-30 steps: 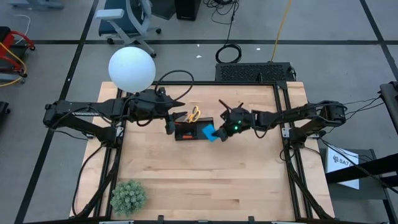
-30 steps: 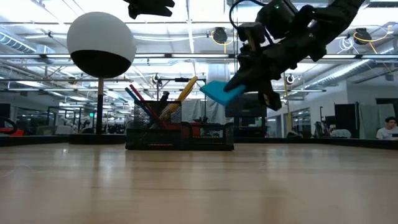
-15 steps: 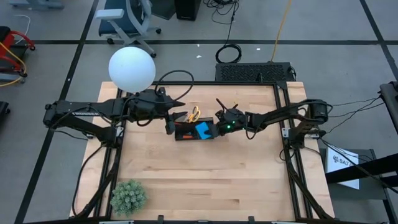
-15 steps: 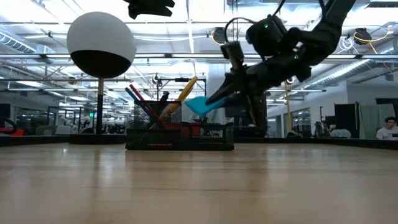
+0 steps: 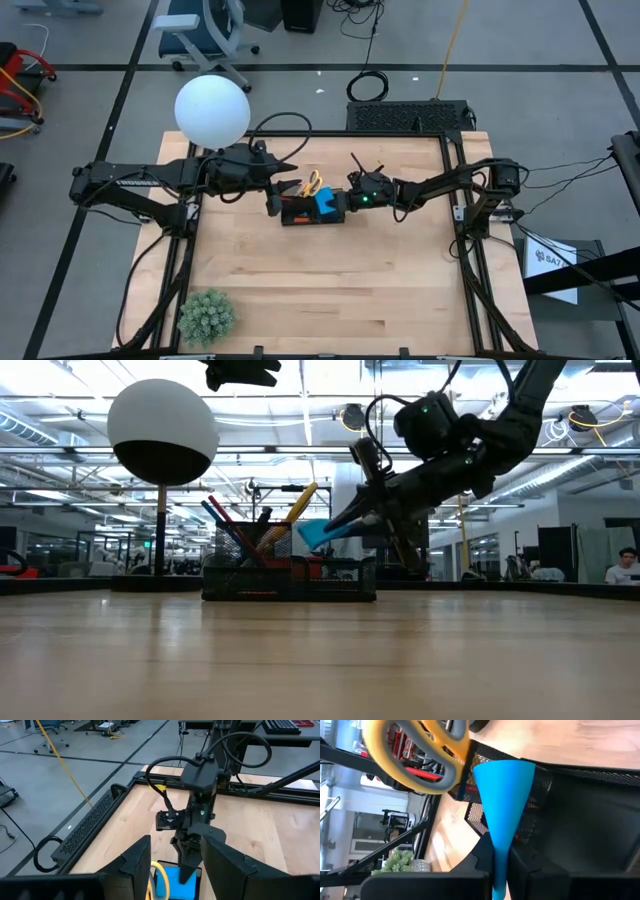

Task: Pick and place office supplies into organizer
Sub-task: Put the blue sticky notes into the black organizer

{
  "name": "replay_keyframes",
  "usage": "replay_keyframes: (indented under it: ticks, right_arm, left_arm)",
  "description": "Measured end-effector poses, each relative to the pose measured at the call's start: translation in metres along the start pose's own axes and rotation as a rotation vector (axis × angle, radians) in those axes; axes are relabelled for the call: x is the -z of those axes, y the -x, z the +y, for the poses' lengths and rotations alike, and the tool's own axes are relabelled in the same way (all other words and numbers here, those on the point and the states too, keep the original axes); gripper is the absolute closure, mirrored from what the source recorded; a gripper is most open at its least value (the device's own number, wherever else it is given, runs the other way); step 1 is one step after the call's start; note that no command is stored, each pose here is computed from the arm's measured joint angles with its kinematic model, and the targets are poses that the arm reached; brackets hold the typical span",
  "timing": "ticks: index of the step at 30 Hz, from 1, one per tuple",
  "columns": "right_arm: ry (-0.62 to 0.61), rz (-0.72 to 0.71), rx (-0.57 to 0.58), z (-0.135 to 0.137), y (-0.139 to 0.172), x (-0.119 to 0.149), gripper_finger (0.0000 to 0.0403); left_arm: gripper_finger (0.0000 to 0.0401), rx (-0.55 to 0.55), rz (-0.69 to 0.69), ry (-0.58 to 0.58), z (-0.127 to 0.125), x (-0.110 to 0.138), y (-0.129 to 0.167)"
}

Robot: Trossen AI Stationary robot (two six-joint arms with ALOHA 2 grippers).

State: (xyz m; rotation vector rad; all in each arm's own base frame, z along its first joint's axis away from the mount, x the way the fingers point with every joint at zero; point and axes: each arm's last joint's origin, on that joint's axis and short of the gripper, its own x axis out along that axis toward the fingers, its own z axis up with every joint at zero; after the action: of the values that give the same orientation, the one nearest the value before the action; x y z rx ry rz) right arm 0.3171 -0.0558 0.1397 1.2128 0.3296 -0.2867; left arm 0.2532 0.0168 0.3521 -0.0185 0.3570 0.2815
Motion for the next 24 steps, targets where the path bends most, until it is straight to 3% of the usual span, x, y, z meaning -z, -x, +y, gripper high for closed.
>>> replay_keyframes:
  ticks: [8,19,24]
  right_arm:
    - [-0.024,0.004,0.016,-0.0020,0.0002,-0.0004,0.0346]
    - [-0.007,0.002,0.015,-0.0019,0.0002,-0.0009,0.0332]
    - [-0.007,-0.001,0.016,-0.0024,0.0004,-0.0019,0.0295]
  left_arm:
    - [0.0231,0.000,0.000,-0.005,0.0000,0.0000,0.0000]
    - [0.0231,0.000,0.000,-0.005,0.0000,-0.0001,0.0000]
    - [0.0231,0.001,0.000,-0.005,0.0000,-0.0001,0.0000]
